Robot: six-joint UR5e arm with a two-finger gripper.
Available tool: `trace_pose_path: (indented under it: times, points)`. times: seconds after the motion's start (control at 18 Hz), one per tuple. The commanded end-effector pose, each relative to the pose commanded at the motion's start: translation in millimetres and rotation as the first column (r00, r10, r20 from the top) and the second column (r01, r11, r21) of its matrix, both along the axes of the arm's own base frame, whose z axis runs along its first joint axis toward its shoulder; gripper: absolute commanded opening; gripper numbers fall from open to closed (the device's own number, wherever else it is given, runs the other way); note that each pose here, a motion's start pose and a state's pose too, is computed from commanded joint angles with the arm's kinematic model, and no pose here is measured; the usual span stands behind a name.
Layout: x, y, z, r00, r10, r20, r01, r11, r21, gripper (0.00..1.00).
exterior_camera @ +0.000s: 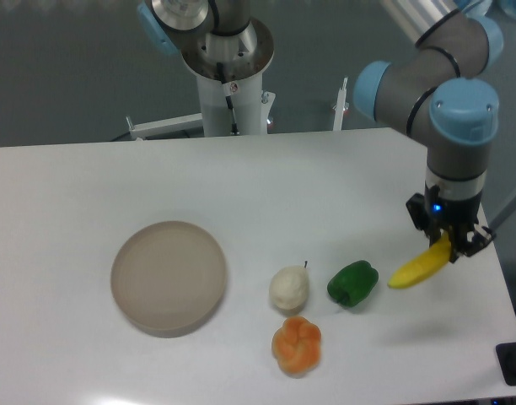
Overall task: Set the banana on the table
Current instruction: 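Lift the held yellow banana up and away from the table edge, then move the banana toward the green pepper and lower it onto the table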
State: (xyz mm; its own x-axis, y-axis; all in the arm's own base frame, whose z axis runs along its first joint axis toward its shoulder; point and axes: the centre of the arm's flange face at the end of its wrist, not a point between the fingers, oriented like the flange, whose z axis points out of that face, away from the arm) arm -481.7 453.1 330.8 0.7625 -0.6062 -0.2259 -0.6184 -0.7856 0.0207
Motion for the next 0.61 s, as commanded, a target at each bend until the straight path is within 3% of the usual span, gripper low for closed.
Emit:
trace_pose_path:
  times: [0.17,0.5,0.61]
  points:
    - [-2.1,-33.9,-18.8,0.997,-0.047,0.065,0.045,0.999,0.028,0.31]
    - [14.2,-38.5,-50.4,0.991,-0.040,0.124,0.040,0.999,0.002,0.28]
    - [23.4,-43.3,-65.8,0.988,0.001,0.155,0.001,1.000,-0.008,0.28]
